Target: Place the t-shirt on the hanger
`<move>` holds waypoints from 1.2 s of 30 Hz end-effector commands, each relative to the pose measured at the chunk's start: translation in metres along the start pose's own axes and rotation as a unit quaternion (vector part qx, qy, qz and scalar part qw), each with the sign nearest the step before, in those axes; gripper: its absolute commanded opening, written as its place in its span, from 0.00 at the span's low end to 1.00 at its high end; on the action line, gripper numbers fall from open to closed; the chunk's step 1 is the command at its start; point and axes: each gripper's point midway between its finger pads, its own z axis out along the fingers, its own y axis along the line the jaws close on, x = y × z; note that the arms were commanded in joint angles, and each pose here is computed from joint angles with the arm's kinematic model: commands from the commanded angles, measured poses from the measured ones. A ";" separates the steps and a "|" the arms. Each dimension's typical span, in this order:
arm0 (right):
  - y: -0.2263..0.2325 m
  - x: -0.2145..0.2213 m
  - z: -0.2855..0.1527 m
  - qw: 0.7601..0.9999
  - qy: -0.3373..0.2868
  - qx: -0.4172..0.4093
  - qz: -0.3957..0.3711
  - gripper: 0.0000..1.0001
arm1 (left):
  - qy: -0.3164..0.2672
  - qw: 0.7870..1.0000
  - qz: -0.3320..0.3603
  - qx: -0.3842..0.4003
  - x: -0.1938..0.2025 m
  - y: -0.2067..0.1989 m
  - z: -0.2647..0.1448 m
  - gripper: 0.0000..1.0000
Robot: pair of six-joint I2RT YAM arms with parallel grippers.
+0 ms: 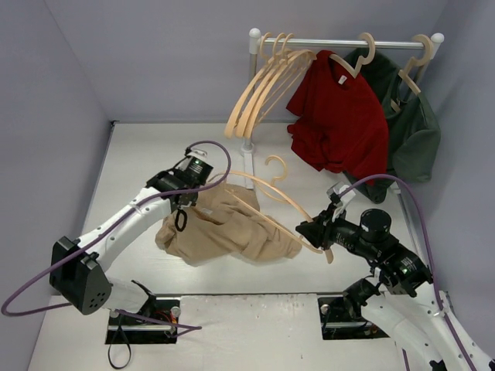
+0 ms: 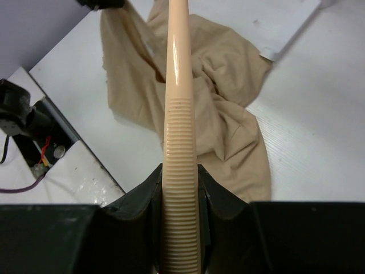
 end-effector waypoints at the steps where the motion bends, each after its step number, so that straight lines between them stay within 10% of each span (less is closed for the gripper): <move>1: 0.032 -0.042 -0.002 0.993 -0.066 -0.083 -0.057 0.00 | -0.085 0.995 -0.005 0.042 -0.045 0.013 -0.018 0.00; 36: 0.032 -0.024 0.026 0.990 -0.040 -0.111 -0.071 0.00 | -0.180 0.965 0.055 0.184 -0.063 -0.002 -0.075 0.00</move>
